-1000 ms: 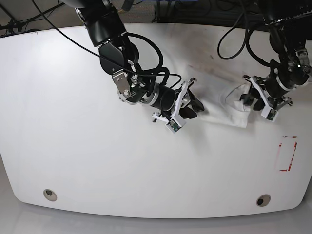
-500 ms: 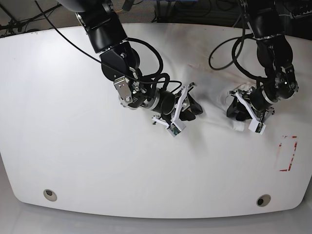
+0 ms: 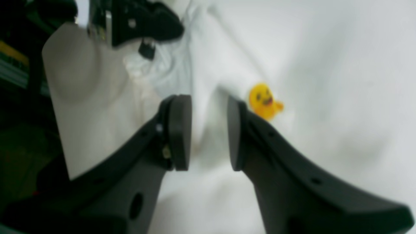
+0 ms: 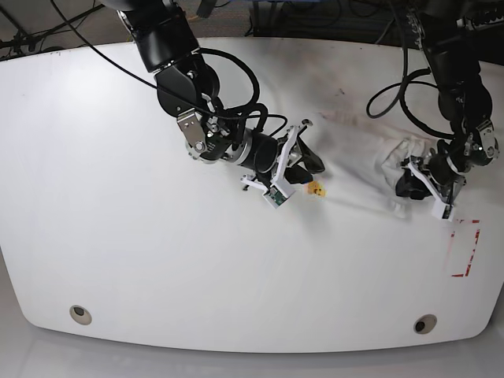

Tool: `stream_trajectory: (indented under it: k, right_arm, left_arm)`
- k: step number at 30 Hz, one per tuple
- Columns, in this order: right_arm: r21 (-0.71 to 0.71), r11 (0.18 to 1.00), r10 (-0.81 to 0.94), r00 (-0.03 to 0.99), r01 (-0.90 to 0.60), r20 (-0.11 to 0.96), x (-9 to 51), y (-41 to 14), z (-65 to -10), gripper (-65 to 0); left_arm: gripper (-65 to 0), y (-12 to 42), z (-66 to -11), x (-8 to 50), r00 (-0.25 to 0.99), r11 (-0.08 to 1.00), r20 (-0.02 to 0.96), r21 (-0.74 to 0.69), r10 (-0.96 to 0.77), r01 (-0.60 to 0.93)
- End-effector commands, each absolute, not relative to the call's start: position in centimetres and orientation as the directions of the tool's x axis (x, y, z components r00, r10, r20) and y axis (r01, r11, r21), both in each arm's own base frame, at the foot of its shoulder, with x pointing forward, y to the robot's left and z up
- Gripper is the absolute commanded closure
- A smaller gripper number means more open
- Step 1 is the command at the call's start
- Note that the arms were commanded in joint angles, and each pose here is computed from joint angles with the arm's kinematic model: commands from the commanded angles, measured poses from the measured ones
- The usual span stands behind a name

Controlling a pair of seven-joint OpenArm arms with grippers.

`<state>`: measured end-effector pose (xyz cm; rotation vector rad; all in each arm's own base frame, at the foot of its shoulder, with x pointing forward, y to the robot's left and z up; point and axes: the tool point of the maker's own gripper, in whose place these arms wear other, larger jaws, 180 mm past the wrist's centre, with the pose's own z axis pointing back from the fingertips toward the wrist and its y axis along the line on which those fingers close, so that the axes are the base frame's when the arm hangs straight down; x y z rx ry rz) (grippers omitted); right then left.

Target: Fold the T-shirt properly

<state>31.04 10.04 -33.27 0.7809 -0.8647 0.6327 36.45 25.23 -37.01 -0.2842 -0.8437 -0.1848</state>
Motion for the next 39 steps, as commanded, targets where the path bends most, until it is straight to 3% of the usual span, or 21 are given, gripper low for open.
stream_trajectory:
  k: [1,14,18,29,39]
  right_arm:
    - [0.318,0.563,0.149,0.472,-0.763,0.869,32.0,9.9,-31.9,-17.4]
    - [0.315,0.591,0.174,0.499,-0.743,0.849,34.9,9.8,-33.1,-17.8]
    - [0.275,0.606,0.197,0.476,-0.747,0.857,36.7,10.1,-33.1,-17.4]
    - [0.275,0.6,0.205,0.476,-0.752,0.855,37.5,12.6,-33.6,-17.4]
    - [0.301,0.596,0.166,0.481,-0.745,0.861,37.2,13.4,-33.8,-17.4]
  left_arm:
    - [-21.1,25.2,-32.4,38.0,0.534,0.938,0.844,-0.141,-0.054,0.318]
    - [-21.1,24.4,-29.7,31.9,0.516,0.918,0.83,-0.012,-0.211,0.396]
    - [-21.1,22.8,-31.4,30.2,0.547,0.91,0.812,-0.051,-0.202,0.411]
    - [-21.1,24.5,-35.3,25.7,0.661,0.936,0.737,-0.118,-0.141,0.332]
    - [-21.0,25.8,-35.2,26.6,0.63,0.956,0.77,-0.106,-0.095,0.274]
